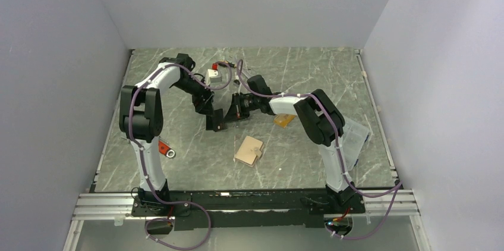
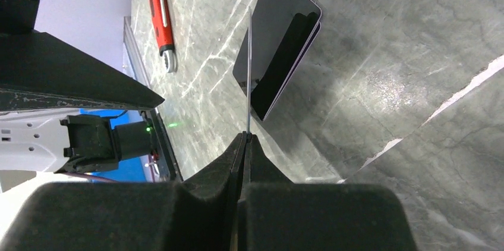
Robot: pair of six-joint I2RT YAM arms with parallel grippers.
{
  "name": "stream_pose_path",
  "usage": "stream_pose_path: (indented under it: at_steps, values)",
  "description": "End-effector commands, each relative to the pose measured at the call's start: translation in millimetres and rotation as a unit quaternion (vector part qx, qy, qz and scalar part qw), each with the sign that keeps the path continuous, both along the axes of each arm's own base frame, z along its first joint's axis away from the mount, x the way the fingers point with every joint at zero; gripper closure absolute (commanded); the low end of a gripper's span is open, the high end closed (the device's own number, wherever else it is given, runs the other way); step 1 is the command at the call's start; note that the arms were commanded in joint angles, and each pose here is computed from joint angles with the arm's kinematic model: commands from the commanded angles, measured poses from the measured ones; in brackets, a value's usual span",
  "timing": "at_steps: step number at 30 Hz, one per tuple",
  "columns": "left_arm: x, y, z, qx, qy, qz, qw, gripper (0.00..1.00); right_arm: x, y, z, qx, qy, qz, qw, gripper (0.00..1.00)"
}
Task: Put the credit cards into the card holder
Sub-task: Pick up the credit card from the center of the board.
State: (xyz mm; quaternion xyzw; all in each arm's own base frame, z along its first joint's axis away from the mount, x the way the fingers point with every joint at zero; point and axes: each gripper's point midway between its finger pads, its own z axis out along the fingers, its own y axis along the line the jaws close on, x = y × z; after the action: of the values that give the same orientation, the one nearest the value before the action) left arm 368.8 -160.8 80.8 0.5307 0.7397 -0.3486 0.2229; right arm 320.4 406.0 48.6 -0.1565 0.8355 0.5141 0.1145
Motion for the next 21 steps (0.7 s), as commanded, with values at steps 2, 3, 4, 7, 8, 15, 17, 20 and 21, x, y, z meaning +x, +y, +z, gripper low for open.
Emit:
stream_pose_path:
  at_steps: [2, 3, 4, 7, 8, 15, 17, 20, 21]
  values:
    - [6, -7, 12, -0.024, -0.020, -0.023, 0.999, 0.01, 6, 10, 32, 0.019, -0.059, 0.012, 0.998, 1.00]
    - [8, -7, 10, -0.022, -0.021, -0.023, 0.999, 0.01, 6, 10, 32, 0.018, -0.061, 0.013, 0.998, 1.00]
    - [10, -6, 9, -0.020, -0.023, -0.024, 0.999, 0.01, 6, 10, 33, 0.018, -0.061, 0.013, 0.998, 1.00]
    - [13, -6, 6, -0.017, -0.028, -0.030, 0.999, 0.01, 5, 11, 32, 0.017, -0.063, 0.015, 0.998, 1.00]
    - [13, -6, 5, -0.016, -0.029, -0.032, 0.999, 0.01, 6, 12, 33, 0.017, -0.065, 0.016, 0.998, 1.00]
    - [7, -4, 0, -0.009, -0.018, -0.065, 0.998, 0.01, 5, 16, 39, 0.017, -0.079, 0.019, 0.997, 1.00]
    - [1, -4, -1, -0.008, -0.013, -0.081, 0.997, 0.01, 4, 18, 40, 0.016, -0.084, 0.020, 0.996, 1.00]
    - [-7, -3, -3, -0.005, -0.002, -0.102, 0.995, 0.01, 6, 18, 45, 0.020, -0.093, 0.018, 0.995, 1.00]
    - [-9, -3, -5, -0.001, 0.004, -0.108, 0.994, 0.01, 7, 18, 46, 0.020, -0.095, 0.017, 0.995, 1.00]
